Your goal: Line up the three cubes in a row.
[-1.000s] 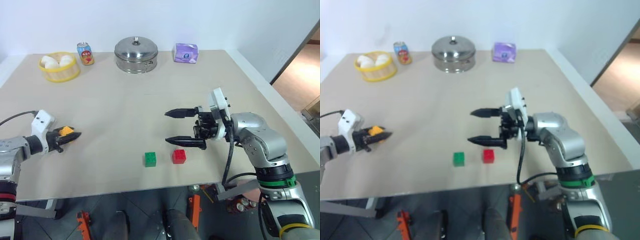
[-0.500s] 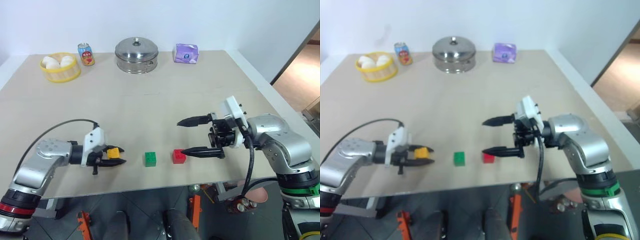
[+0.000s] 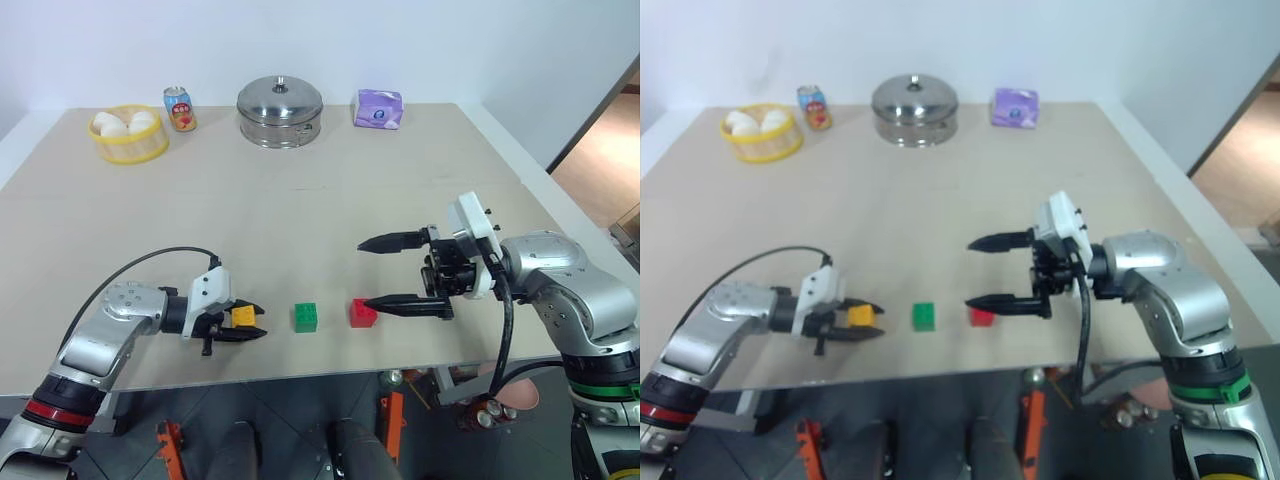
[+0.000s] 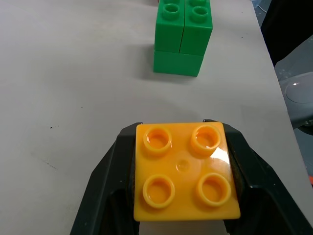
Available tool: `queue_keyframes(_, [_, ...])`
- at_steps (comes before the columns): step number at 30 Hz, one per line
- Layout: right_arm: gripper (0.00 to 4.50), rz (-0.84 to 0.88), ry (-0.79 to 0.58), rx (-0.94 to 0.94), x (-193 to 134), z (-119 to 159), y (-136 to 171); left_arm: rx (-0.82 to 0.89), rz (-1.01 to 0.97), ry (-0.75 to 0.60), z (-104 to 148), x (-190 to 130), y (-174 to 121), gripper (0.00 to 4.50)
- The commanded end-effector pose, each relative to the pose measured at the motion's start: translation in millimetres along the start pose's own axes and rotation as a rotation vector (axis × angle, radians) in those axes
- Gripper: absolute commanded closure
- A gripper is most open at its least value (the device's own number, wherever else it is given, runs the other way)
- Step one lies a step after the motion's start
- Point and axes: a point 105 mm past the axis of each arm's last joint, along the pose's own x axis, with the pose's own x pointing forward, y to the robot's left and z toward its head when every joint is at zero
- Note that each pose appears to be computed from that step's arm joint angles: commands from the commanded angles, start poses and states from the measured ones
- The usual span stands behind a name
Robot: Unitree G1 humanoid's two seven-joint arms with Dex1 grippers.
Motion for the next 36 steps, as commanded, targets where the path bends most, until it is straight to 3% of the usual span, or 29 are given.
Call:
queue_keyframes(1, [0.00,-0.005,-0.013,-0.046,-3,12,4,0.022,-0.019,0.000,2,3,-1,3.11])
queue_keyframes(4, [0.00,-0.008,-0.012,-0.045,-4,12,4,0.013,-0.029,0.001,1,3,-1,3.11])
queue_keyframes(6, [0.00,-0.009,-0.011,-0.044,-4,12,4,0.012,-0.031,0.000,2,3,-1,2.07])
queue_keyframes(12, [0.00,-0.014,-0.012,-0.041,-4,11,2,0.015,-0.032,0.004,2,3,-1,0.06])
queue_keyframes(22, [0.00,-0.012,-0.015,-0.038,-4,10,2,0.017,-0.045,-0.001,5,0,-3,0.02])
queue_keyframes(29, [0.00,-0.011,-0.026,-0.033,-6,12,2,-0.024,-0.035,-0.152,41,-10,-3,0.02])
queue_keyframes(33, [0.00,-0.078,-0.074,-0.023,-11,16,-9,-0.073,0.084,-0.310,76,-31,15,0.02])
queue_keyframes(36, [0.00,-0.289,-0.137,-0.002,-21,10,-38,-0.109,0.344,-0.390,84,-57,48,0.02])
